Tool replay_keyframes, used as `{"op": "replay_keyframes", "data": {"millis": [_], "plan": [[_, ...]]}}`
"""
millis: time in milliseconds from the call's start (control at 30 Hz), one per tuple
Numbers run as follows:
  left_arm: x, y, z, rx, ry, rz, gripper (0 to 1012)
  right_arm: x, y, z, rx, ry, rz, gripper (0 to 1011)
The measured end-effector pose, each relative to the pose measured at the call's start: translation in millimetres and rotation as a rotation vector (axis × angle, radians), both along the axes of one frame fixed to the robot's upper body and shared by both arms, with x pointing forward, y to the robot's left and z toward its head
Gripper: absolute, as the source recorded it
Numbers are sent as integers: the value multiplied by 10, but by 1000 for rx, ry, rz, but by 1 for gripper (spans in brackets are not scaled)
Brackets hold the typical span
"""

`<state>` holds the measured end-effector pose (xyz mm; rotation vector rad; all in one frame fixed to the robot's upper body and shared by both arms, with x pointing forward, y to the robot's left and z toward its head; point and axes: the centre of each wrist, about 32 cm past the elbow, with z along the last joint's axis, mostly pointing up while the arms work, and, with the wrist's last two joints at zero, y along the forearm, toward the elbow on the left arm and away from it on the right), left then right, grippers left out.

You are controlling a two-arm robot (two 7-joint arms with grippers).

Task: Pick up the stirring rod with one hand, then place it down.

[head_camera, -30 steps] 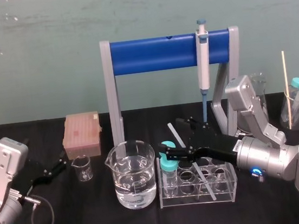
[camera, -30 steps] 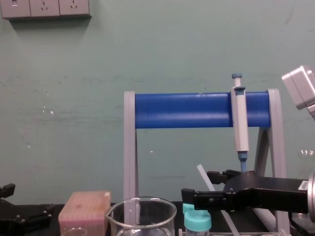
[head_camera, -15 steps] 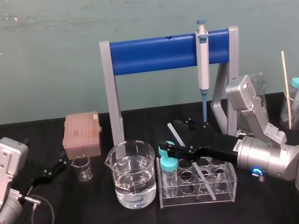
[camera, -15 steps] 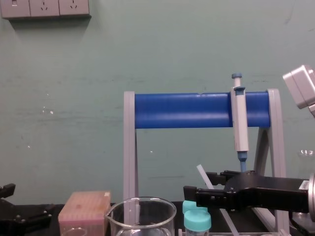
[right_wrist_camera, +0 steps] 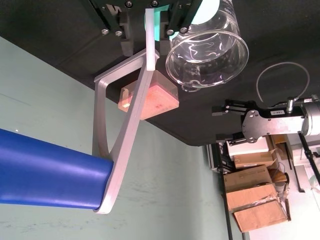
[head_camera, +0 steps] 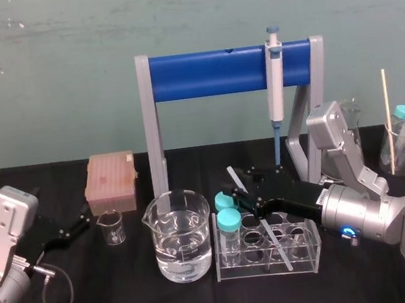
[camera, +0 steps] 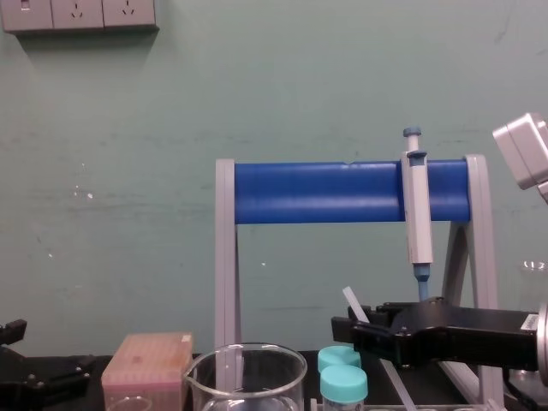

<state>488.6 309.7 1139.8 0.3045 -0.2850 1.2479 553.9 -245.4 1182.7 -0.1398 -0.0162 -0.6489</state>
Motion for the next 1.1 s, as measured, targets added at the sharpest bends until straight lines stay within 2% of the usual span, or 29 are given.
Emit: {"op": "replay_keyframes", "data": {"millis": [100,133,233,333,567,667,900,1100], "plan": [[0,0,0,0,0,0,1000,0,0,0,0,0,0,247],[0,0,0,0,0,0,1000,0,0,0,0,0,0,247],[0,0,0,0,0,0,1000,0,0,0,1,0,0,137],[0,0,0,0,0,0,1000,0,0,0,1,0,0,78],[0,0,0,0,0,0,1000,-11,-4,-15,24,-7,-3,74],[0,0,0,0,0,0,1000,-31,-6,-36,54,-31,-8,73],[0,0,0,0,0,0,1000,-144,-46,-126,158,-140,-26,73],[0,0,0,0,0,0,1000,-258,-104,-133,228,-200,-37,73]]}}
